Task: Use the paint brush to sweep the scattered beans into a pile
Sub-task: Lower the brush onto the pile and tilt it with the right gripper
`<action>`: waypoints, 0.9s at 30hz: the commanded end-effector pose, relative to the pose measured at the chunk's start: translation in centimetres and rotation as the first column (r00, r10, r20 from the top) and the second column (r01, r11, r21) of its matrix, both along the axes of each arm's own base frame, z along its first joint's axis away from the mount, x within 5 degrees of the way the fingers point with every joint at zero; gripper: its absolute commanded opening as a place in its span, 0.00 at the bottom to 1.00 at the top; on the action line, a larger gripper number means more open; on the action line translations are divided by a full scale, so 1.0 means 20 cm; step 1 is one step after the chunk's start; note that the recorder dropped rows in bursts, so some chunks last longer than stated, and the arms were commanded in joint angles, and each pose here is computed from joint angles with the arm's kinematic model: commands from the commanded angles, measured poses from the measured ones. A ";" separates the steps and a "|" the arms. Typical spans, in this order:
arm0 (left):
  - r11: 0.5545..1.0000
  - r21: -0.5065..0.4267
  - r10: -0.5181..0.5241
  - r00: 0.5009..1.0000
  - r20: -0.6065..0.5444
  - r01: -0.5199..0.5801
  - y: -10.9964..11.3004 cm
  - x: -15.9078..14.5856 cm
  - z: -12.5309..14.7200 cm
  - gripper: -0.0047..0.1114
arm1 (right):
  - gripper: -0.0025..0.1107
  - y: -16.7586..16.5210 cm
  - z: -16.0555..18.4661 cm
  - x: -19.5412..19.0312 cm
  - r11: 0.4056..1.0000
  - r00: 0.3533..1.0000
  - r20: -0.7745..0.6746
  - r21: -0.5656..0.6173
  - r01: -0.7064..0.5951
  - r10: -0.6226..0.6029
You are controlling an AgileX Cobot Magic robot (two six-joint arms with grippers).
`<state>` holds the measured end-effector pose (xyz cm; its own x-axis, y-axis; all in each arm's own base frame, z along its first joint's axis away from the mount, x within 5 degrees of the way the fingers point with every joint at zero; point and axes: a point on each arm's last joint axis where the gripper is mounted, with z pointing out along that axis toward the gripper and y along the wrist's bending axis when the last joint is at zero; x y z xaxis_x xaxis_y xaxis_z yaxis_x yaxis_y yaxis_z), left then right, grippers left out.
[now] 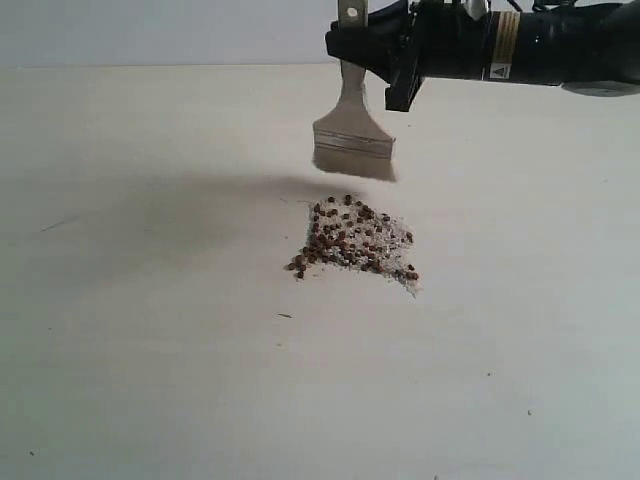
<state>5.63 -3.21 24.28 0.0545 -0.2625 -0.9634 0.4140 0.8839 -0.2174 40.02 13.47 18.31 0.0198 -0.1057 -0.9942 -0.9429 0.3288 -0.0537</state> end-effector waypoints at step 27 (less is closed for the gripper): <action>1.000 -0.003 -0.003 1.000 0.001 0.003 0.00 0.00 0.00 0.04 | 0.02 -0.04 -0.23 0.00 0.986 0.905 -0.407 -0.058 -0.159 0.122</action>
